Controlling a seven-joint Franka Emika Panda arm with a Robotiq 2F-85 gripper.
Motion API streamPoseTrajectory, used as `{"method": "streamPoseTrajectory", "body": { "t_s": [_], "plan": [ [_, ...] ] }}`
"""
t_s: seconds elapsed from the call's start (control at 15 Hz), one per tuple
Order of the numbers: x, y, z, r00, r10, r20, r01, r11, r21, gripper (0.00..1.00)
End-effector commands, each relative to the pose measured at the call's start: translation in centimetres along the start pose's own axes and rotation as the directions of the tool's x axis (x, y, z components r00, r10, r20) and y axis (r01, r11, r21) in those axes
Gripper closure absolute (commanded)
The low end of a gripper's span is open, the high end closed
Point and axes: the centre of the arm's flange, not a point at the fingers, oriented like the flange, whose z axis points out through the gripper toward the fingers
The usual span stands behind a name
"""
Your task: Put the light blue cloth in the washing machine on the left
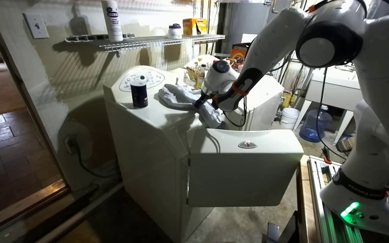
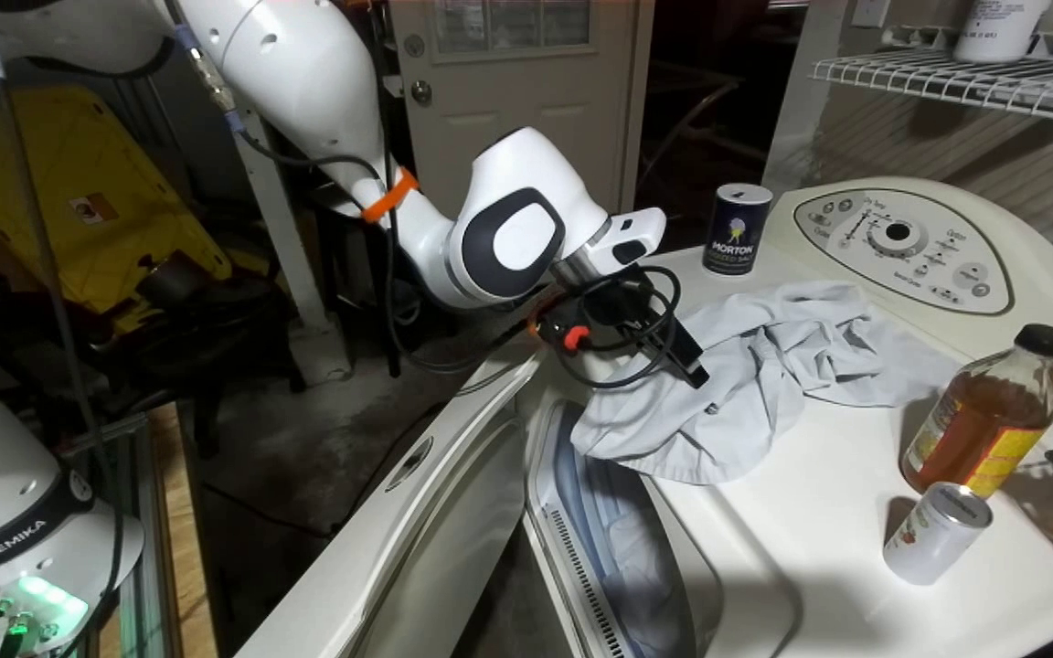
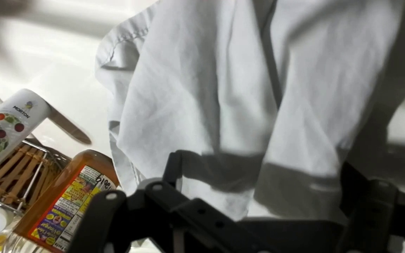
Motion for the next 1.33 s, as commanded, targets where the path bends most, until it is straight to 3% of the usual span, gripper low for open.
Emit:
{"method": "streamPoseTrajectory", "body": {
  "t_s": [0.0, 0.07, 0.4, 0.73, 1.0, 1.27],
  "plan": [
    [-0.3, -1.6, 1.3, 0.999, -0.015, -0.038, 0.013, 0.998, -0.067, 0.14],
    [-0.5, -1.8, 1.5, 0.999, -0.026, -0.036, 0.024, 0.997, -0.074, 0.28],
    [-0.4, -3.1, 0.0, 0.999, -0.035, 0.041, 0.037, 0.998, -0.044, 0.64],
    [0.6, -3.3, -3.3, 0.984, -0.061, 0.169, 0.056, 0.998, 0.038, 0.98],
    [2.6, -2.0, -7.4, 0.978, -0.034, 0.205, 0.012, 0.994, 0.107, 1.0],
    [5.1, 1.1, -13.9, 0.996, 0.012, 0.09, -0.023, 0.993, 0.118, 0.99]
  ]
}}
